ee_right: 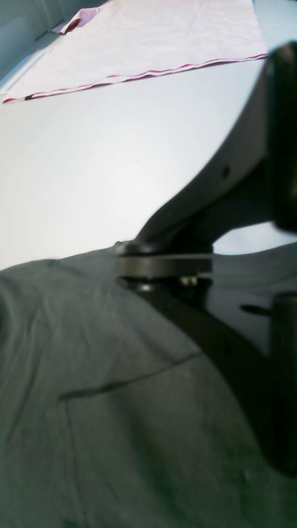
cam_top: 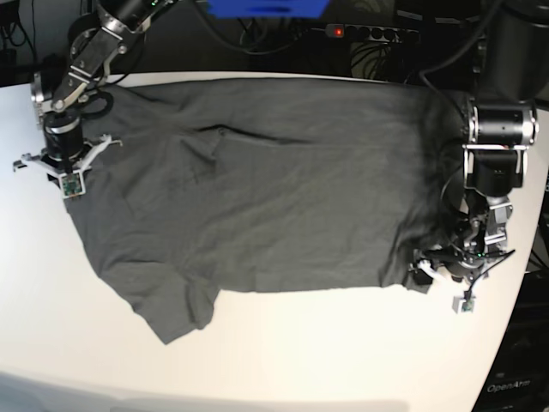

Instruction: Fold the T-shirt properly

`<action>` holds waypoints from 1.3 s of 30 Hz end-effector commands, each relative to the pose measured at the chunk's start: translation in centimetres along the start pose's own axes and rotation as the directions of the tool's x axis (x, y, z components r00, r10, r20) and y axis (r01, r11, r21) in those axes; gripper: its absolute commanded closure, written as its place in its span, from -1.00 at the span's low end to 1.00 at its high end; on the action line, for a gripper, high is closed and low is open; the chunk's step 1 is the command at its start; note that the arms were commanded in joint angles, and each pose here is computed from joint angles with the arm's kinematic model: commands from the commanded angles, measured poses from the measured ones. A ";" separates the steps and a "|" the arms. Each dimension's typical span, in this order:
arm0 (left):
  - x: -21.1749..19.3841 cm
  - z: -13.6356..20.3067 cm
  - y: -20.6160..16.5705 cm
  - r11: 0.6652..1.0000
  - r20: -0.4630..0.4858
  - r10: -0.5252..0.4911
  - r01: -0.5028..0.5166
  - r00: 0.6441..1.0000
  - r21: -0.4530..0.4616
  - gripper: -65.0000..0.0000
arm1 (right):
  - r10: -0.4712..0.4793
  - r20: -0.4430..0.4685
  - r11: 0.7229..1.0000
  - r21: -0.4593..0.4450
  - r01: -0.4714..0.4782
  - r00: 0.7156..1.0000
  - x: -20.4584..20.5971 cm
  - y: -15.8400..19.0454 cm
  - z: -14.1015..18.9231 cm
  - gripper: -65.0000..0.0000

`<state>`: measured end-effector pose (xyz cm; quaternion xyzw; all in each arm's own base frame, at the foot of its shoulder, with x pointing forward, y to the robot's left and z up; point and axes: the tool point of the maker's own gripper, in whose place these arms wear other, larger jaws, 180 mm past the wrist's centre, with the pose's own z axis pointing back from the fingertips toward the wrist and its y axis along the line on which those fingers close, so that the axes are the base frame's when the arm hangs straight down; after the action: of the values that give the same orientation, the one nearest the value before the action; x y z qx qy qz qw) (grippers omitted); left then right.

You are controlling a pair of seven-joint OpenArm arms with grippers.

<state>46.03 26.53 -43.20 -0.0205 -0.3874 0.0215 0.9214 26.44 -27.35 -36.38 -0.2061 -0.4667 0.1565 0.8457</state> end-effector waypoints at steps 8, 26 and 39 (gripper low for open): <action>0.8 0.4 0.6 1.000 -0.003 0.000 0.000 1.000 -0.009 -0.51 | 0.004 0.064 1.000 -0.005 -0.004 0.998 1.9 -0.4 -0.2 1.00; 0.6 0.3 0.8 1.000 -0.007 0.002 -0.002 1.000 -0.002 0.58 | 0.007 0.073 1.000 0.004 -0.008 0.997 2.2 -0.1 -0.3 1.00; 0.4 0.4 1.0 1.000 -0.010 0.001 -0.001 1.000 0.003 0.91 | 0.008 0.071 1.000 0.006 -0.009 0.997 2.2 0.0 -0.3 1.00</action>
<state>45.71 27.37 -43.21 -0.0199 -0.3868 0.0253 0.9216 27.01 -26.47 -36.32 -0.1983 -0.4716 0.1672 0.8428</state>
